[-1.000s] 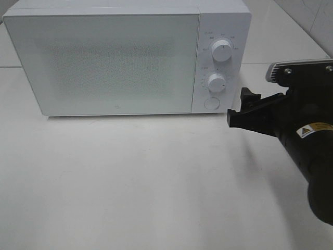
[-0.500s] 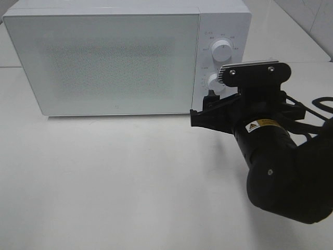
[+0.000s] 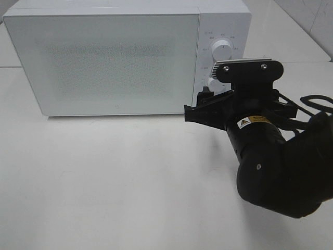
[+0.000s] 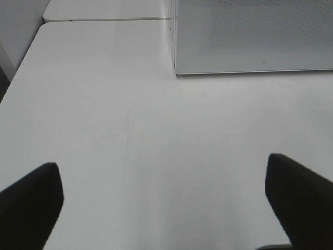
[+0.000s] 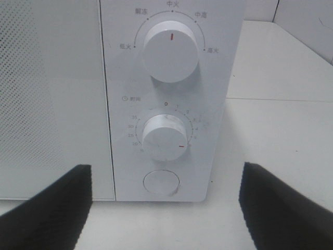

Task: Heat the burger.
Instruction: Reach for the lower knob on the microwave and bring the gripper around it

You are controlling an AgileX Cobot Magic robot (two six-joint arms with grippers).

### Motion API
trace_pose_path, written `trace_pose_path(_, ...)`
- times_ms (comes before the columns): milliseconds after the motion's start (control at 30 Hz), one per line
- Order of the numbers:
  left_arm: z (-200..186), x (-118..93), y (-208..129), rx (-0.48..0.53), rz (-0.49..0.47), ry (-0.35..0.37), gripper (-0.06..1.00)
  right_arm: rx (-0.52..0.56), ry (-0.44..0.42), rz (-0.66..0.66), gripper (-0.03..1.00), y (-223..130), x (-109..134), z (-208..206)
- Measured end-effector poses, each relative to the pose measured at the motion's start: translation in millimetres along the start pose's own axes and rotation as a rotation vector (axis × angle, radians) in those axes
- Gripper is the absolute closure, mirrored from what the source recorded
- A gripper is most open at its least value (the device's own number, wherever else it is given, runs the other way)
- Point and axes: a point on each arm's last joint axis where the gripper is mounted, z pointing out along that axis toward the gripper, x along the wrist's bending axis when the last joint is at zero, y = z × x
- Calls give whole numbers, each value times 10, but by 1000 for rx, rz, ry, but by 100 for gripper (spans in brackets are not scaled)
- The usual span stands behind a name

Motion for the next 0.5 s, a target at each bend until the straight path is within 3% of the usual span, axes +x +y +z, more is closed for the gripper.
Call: trace_pose_path(500,0,0,0,0,0,0,-3,-11,-49,68,21,-25,130,312)
